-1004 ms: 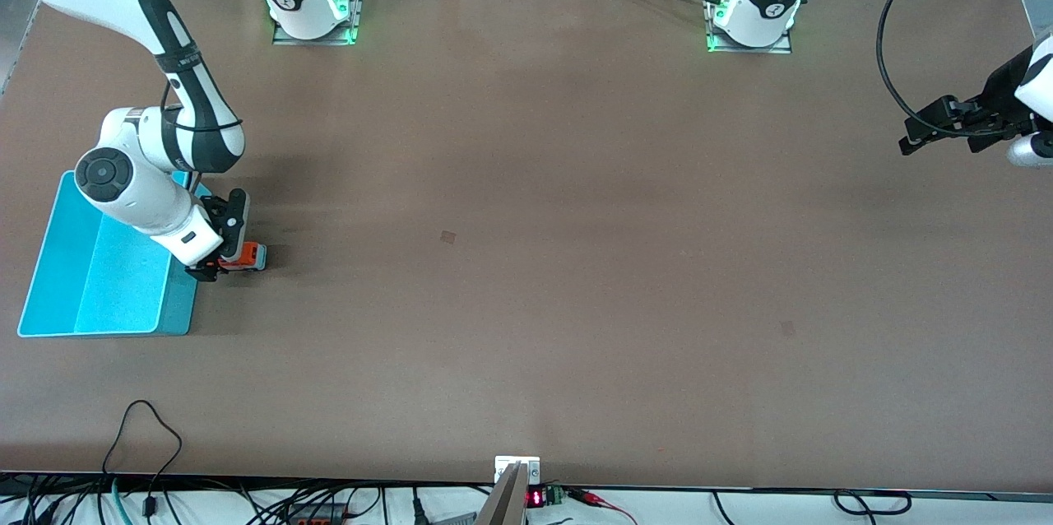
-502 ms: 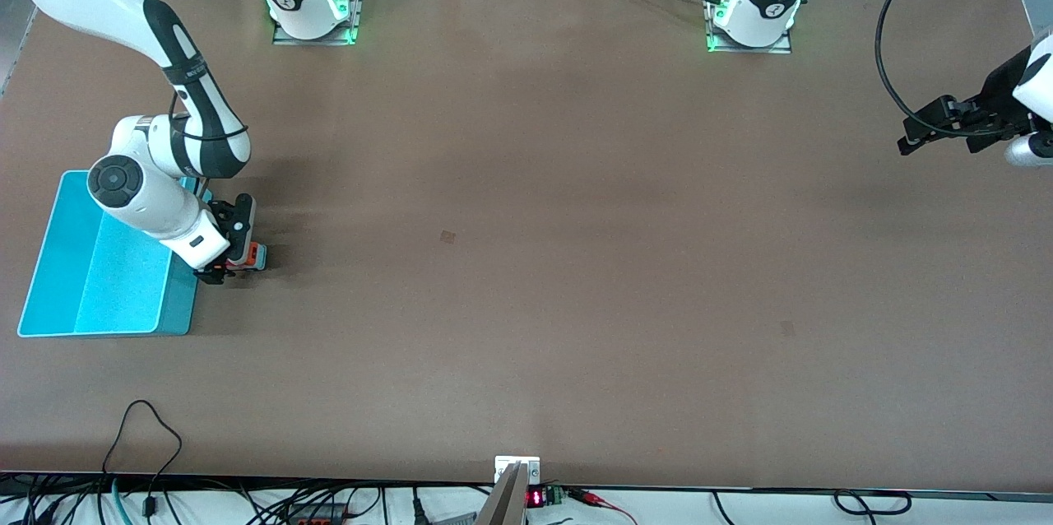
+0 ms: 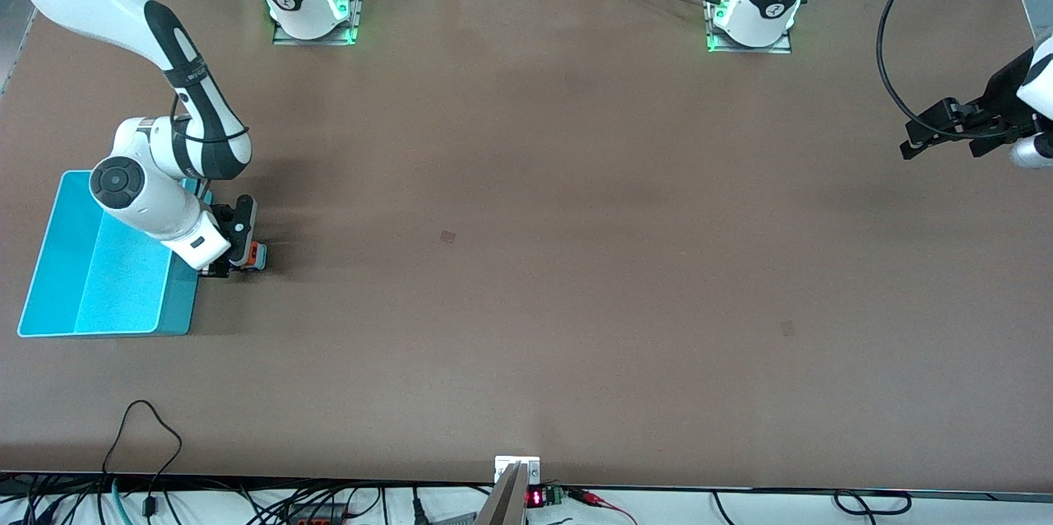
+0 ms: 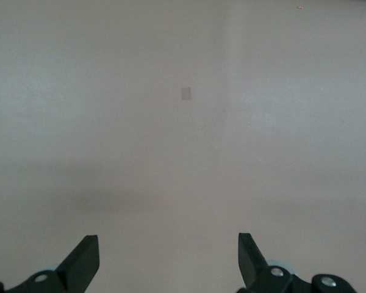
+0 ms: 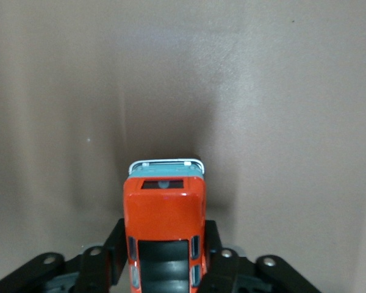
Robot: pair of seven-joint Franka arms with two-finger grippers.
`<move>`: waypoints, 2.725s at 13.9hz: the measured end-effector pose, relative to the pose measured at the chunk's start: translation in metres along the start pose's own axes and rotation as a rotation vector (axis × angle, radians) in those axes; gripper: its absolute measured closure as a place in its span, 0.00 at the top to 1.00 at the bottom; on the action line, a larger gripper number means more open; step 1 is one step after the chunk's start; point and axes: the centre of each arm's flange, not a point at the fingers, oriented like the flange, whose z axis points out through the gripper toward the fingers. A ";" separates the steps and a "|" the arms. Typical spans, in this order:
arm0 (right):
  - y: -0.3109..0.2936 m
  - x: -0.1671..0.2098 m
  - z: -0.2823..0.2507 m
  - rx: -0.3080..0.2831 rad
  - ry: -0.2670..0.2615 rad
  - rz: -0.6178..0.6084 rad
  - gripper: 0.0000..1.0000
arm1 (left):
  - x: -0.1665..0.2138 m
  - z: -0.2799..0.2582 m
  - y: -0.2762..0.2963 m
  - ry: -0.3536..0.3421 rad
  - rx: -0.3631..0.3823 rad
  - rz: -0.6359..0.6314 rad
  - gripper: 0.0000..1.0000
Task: Wind up bus and store in blue box
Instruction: 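Lift the bus with the right gripper and carry it over the box, then lower the bus into the blue box and open the right gripper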
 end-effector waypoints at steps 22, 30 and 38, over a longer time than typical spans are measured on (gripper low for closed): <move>0.004 -0.122 -0.136 0.034 -0.031 1.422 0.52 | 0.000 0.001 0.006 -0.002 0.000 0.010 1.00; -0.003 -0.205 -0.040 0.078 -0.101 1.550 0.52 | 0.000 0.002 0.002 -0.005 0.000 0.002 1.00; -0.003 -0.210 0.011 0.108 -0.103 1.574 0.57 | 0.000 0.003 0.002 -0.006 0.000 0.002 1.00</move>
